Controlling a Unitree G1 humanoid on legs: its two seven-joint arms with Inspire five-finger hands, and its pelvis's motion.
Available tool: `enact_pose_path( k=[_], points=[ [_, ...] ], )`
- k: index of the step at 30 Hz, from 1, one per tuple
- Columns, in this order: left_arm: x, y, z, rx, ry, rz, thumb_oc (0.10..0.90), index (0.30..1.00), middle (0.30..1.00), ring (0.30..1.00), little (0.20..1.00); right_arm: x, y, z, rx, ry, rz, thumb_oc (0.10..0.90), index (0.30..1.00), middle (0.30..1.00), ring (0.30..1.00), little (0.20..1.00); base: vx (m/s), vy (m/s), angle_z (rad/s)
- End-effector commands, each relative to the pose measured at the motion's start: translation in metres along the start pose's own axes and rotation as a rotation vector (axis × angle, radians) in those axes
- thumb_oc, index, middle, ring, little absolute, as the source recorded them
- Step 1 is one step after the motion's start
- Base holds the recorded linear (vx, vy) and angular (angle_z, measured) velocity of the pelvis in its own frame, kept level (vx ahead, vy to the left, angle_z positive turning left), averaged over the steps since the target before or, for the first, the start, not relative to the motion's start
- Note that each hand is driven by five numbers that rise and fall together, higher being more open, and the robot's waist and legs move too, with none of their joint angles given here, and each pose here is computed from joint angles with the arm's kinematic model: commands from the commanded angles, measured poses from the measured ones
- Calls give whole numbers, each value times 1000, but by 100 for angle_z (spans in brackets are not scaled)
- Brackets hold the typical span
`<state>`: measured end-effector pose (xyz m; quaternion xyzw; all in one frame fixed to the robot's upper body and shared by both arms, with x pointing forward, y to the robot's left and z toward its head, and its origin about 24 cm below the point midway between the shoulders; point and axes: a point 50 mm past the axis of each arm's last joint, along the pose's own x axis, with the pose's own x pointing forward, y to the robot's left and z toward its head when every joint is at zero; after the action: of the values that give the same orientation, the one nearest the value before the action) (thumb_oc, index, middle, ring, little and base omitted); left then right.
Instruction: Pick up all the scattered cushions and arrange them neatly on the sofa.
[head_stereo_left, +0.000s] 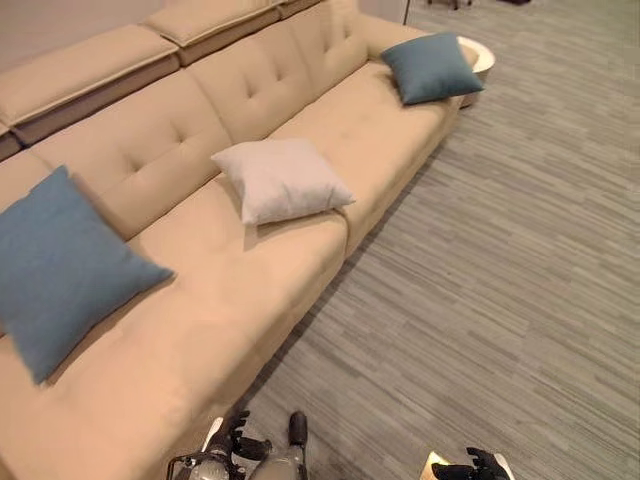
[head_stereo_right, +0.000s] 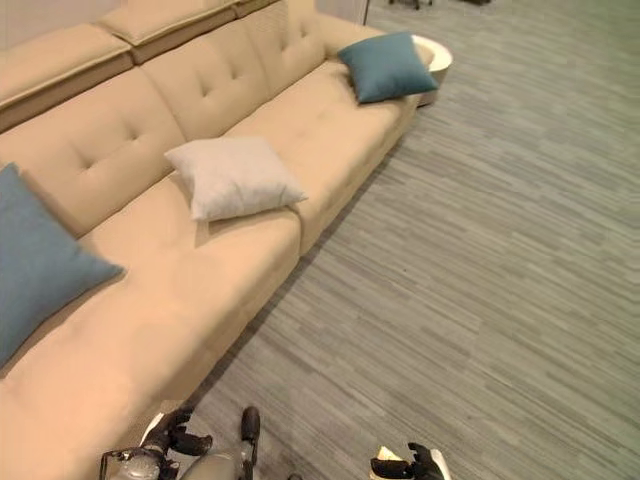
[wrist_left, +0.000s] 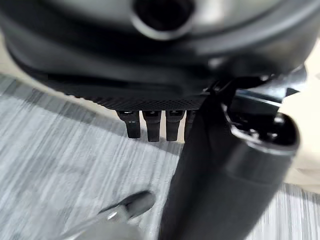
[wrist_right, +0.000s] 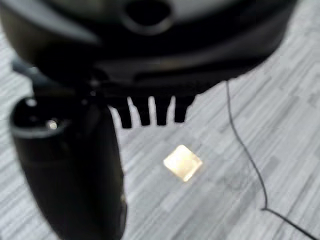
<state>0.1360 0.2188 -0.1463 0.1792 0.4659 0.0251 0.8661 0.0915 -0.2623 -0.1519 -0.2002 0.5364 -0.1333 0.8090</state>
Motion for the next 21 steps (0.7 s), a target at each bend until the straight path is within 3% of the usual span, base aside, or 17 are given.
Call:
enact_pose_path(
  k=[1,10,21],
  points=[
    [4,6,21,-21,-79,23,800,900,900,900,900,4,-26,11,22,-50,-90,800,900,900,900,900,67,56,-9],
    [5,7,33,-41,-120,34,800,900,900,900,900,8,-33,32,20,-105,-107,800,900,900,900,900,164,-53,13],
    [5,-1,32,-58,-109,18,800,900,900,900,900,5,-22,29,16,-117,-69,800,900,900,900,900,216,-213,31]
  ],
)
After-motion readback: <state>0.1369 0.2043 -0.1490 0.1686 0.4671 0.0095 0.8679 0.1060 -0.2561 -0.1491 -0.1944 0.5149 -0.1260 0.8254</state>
